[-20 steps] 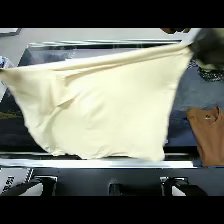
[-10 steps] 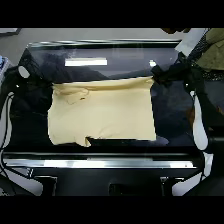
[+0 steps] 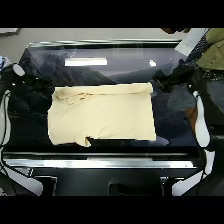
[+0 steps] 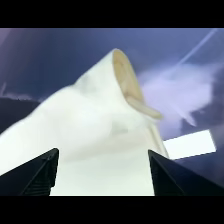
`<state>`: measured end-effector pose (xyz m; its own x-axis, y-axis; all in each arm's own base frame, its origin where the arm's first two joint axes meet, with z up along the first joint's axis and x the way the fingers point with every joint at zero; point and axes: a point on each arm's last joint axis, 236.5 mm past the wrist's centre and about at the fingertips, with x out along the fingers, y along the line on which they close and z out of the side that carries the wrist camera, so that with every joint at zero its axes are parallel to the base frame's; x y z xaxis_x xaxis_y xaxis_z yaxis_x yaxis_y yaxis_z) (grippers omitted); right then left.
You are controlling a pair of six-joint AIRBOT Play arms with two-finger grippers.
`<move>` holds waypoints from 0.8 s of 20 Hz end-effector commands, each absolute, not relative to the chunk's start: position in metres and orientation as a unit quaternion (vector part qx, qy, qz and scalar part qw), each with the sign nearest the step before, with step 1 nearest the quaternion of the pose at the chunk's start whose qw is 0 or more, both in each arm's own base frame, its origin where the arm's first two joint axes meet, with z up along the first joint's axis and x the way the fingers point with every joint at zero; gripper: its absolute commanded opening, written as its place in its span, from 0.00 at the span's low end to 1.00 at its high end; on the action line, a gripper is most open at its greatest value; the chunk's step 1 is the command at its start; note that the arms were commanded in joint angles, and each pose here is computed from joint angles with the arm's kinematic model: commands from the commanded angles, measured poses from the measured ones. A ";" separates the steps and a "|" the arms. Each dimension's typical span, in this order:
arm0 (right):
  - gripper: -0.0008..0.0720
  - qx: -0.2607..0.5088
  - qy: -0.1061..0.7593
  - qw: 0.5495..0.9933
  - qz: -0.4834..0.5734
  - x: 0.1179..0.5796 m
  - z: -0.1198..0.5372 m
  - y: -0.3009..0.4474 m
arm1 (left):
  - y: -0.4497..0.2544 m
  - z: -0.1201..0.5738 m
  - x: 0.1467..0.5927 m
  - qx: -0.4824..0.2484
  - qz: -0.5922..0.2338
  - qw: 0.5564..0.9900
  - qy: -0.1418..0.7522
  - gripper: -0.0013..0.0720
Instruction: Fold the clothes and pants, and hang the long-sleeved shirts on hangers.
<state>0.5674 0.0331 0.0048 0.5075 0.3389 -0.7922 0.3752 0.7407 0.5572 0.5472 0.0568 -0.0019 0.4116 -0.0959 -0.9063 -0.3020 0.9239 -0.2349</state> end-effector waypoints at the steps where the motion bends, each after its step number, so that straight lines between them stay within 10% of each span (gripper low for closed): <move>1: 0.88 0.279 0.546 0.789 0.038 0.510 0.040 -0.013 | 0.091 0.052 0.507 -0.192 0.062 0.813 0.547 0.58; 16: 0.82 0.368 0.698 0.602 0.124 0.259 -0.091 0.031 | 0.101 0.045 0.350 -0.288 0.096 0.768 0.563 0.58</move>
